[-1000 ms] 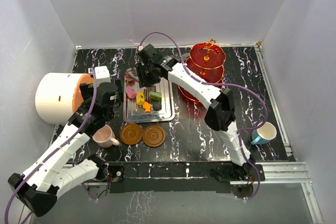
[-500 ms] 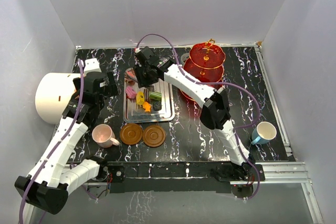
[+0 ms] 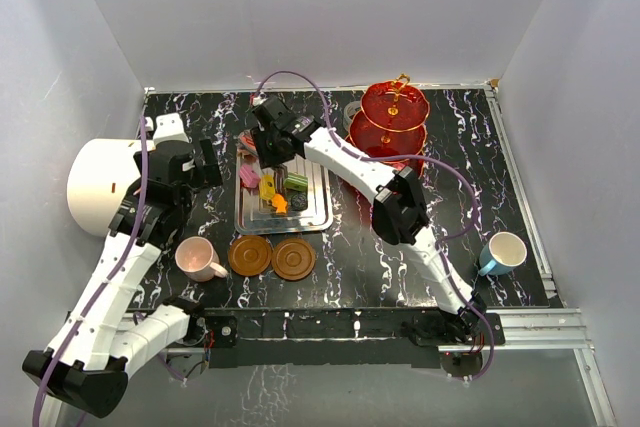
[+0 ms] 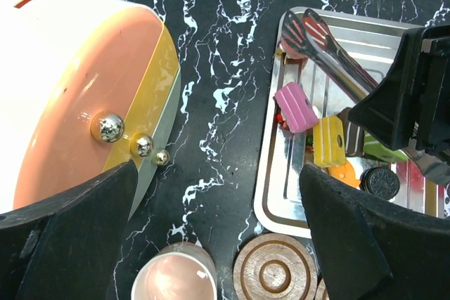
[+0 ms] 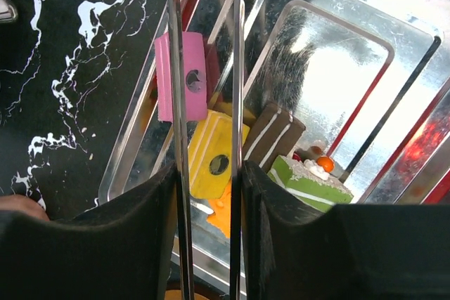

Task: Serve the afternoon tea
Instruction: Adjust the dessert on the tray.

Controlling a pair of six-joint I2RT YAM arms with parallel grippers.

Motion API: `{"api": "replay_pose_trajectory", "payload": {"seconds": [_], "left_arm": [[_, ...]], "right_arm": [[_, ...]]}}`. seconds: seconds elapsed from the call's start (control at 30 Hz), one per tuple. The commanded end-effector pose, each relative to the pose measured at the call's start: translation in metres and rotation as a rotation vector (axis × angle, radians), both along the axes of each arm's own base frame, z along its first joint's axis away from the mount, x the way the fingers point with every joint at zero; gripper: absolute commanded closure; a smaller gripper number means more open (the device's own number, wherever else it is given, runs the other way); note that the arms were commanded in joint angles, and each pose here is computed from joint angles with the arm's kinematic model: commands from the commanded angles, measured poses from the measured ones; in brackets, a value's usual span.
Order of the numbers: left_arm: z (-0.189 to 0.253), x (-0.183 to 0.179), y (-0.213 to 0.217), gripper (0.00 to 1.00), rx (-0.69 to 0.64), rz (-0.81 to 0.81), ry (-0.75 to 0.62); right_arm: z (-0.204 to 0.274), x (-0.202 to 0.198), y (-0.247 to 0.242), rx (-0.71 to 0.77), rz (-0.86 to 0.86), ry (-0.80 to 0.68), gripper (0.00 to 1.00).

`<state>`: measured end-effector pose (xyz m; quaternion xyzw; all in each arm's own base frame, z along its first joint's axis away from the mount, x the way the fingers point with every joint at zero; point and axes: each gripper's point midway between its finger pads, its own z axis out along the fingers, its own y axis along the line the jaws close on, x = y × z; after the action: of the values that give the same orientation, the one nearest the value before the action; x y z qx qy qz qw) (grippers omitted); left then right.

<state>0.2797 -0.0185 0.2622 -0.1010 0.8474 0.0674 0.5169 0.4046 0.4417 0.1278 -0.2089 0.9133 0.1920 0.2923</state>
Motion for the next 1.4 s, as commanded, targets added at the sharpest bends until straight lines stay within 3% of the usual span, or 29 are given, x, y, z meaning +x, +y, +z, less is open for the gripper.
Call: {"api": "replay_pose_trajectory", "payload": {"seconds": [0.0, 0.17, 0.4, 0.7, 0.97, 1.1, 1.23, 1.37], "left_arm": [[-0.010, -0.008, 0.005, 0.01, 0.022, 0.000, 0.028], [-0.016, -0.009, 0.005, 0.01, 0.024, 0.001, 0.038], [-0.021, -0.010, 0.003, 0.01, 0.008, -0.004, 0.042], [-0.033, -0.012, 0.001, 0.01, -0.001, -0.013, 0.059], [-0.061, -0.016, 0.002, 0.01, 0.004, -0.006, 0.101], [-0.076, -0.018, 0.002, 0.01, 0.006, -0.005, 0.116], [-0.085, -0.020, 0.005, 0.01, 0.018, 0.000, 0.130], [-0.092, -0.023, 0.006, 0.01, 0.016, 0.003, 0.132]], "right_arm": [[0.042, 0.013, 0.003, 0.103, -0.052, -0.074, 0.67], [0.042, 0.008, -0.017, 0.214, -0.107, 0.073, 0.73], [0.062, -0.007, -0.031, 0.345, -0.125, 0.165, 0.73], [0.052, -0.012, -0.061, 0.316, -0.208, 0.229, 0.73], [0.051, -0.002, -0.084, 0.193, -0.300, 0.180, 0.74], [0.066, 0.000, -0.078, 0.224, -0.270, 0.154, 0.73], [0.064, 0.003, -0.087, 0.165, -0.311, 0.155, 0.74], [0.087, 0.004, -0.073, 0.237, -0.254, 0.118, 0.72]]}}
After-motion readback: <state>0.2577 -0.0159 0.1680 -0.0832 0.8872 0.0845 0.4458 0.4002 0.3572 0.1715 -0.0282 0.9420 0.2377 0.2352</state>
